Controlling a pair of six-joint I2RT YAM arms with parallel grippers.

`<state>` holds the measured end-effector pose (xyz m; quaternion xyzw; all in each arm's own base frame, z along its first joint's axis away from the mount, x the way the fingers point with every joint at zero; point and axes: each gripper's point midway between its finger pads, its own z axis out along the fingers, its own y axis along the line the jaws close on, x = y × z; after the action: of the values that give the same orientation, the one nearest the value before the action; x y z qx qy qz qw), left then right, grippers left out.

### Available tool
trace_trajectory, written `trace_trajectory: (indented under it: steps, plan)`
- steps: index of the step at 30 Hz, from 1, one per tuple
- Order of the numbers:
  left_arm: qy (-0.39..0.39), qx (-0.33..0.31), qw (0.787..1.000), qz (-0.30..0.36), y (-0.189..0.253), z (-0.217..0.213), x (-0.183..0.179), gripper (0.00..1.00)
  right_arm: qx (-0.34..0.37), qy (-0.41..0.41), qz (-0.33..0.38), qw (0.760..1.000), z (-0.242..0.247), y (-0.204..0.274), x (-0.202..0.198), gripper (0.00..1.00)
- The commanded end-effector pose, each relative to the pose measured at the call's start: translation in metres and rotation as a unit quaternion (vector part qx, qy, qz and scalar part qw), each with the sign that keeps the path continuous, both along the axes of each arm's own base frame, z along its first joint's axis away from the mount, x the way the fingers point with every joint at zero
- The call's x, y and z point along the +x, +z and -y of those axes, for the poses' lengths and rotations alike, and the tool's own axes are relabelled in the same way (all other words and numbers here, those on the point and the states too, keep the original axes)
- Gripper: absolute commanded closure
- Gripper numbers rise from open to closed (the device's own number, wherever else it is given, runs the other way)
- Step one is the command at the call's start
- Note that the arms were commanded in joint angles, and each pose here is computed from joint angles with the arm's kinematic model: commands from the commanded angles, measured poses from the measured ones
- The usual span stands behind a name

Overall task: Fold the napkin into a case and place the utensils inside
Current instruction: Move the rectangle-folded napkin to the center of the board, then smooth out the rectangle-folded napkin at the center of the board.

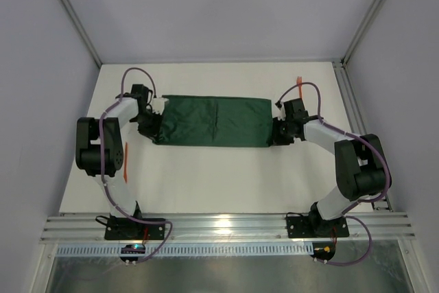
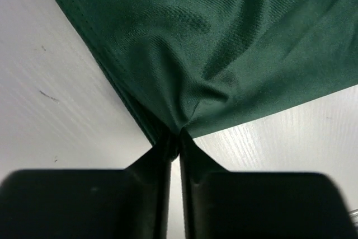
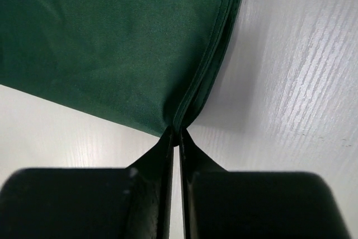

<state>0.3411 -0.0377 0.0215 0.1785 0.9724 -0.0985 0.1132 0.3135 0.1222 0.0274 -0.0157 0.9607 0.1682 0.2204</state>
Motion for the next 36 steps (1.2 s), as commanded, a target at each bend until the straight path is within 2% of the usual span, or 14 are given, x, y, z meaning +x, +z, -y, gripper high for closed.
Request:
trace_trajectory:
  steps: [1,2,10,19,20,23,24,25,26,28,31,33,35,36]
  plan:
    - [-0.01,-0.021,1.0,-0.016,-0.006,0.005,-0.009,0.95,0.015,-0.002,0.003,1.0,-0.004,0.003,0.003,0.94]
    - [-0.013,-0.021,1.0,-0.019,-0.006,0.006,-0.011,1.0,0.016,-0.004,0.003,1.0,-0.003,0.003,0.002,0.96]
    - [-0.052,-0.008,0.998,-0.03,0.006,-0.001,-0.046,1.0,0.026,-0.014,-0.023,0.999,0.001,0.001,-0.028,0.96]
    - [-0.103,-0.004,0.991,-0.091,0.022,-0.008,-0.137,1.0,0.048,-0.041,-0.046,0.997,0.008,0.014,-0.095,0.96]
    - [-0.107,-0.007,0.99,-0.097,0.024,-0.007,-0.144,0.97,0.058,-0.047,-0.052,0.996,0.006,0.015,-0.1,0.96]
    - [-0.128,-0.013,0.985,-0.118,0.031,-0.008,-0.165,0.56,0.076,-0.055,-0.051,0.994,0.004,0.022,-0.112,0.64]
    - [-0.129,-0.013,0.984,-0.119,0.036,-0.008,-0.169,0.51,0.078,-0.056,-0.045,0.994,0.004,0.026,-0.111,0.6]
    - [-0.13,-0.012,0.986,-0.106,0.043,-0.008,-0.163,0.47,0.076,-0.059,-0.043,0.994,0.005,0.03,-0.111,0.52]
    - [-0.127,-0.013,0.988,-0.092,0.049,-0.008,-0.156,0.45,0.074,-0.061,-0.035,0.995,0.006,0.036,-0.107,0.51]
    - [-0.114,-0.012,0.992,-0.055,0.064,-0.008,-0.139,0.42,0.059,-0.057,0.002,0.997,0.009,0.057,-0.088,0.51]
    - [-0.078,-0.009,0.997,0.028,0.088,-0.006,-0.085,0.43,0.035,-0.039,0.063,0.997,0.012,0.083,-0.048,0.51]
    - [-0.054,-0.011,0.996,0.072,0.101,-0.004,-0.049,0.55,0.03,-0.025,0.094,0.995,0.008,0.1,-0.021,0.59]
    - [-0.023,-0.017,0.996,0.087,0.096,-0.002,-0.012,0.67,0.011,-0.004,0.105,0.994,0.006,0.098,0.009,0.76]
    - [-0.017,-0.017,0.996,0.086,0.091,-0.002,-0.002,0.69,0.003,0.001,0.107,0.994,0.006,0.095,0.02,0.79]
